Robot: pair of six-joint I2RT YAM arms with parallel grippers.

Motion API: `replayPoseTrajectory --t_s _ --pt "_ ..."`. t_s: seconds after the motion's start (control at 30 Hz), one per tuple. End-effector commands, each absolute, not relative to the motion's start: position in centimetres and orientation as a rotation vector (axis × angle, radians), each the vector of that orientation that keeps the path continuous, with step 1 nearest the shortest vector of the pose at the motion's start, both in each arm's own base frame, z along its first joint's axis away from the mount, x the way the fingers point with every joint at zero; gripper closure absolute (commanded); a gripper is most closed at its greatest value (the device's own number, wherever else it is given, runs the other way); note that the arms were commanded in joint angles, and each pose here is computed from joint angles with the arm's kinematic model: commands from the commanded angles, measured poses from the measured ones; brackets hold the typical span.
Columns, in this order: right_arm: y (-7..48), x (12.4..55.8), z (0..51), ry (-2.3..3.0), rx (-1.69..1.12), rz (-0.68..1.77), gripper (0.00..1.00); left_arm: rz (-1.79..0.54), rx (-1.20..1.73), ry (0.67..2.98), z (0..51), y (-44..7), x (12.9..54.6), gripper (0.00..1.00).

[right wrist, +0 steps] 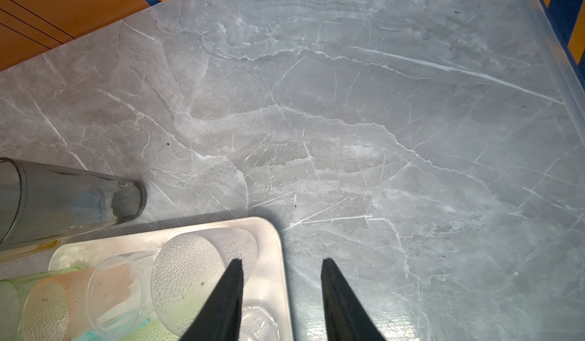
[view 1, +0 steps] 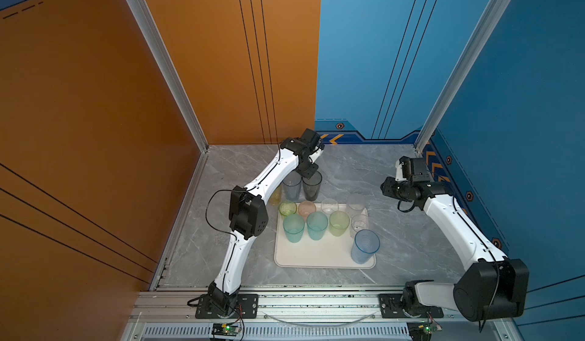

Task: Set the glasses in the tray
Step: 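Lift the dark grey cup off the table with the left gripper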

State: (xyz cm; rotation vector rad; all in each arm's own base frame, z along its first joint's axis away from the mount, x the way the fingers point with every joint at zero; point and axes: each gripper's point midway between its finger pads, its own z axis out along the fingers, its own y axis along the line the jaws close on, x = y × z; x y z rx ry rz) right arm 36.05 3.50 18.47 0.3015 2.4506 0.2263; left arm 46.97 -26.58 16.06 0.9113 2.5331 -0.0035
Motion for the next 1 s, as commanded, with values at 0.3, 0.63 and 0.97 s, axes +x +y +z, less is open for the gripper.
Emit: replayPoseTrajectory --t_s 0.3,0.63,0.97 --pt "3.8 36.5 18.6 2.442 0.285 0.232 0.60 -0.005 0.932 2.551 14.8 -26.1 47.8 0.84" --pt "3.8 36.4 18.5 2.444 0.287 0.233 0.60 -0.025 0.952 2.550 14.6 -26.6 47.6 0.92" --pt "3.8 36.2 18.2 2.448 0.285 0.234 0.60 -0.036 0.962 2.540 14.9 -26.9 47.4 1.00"
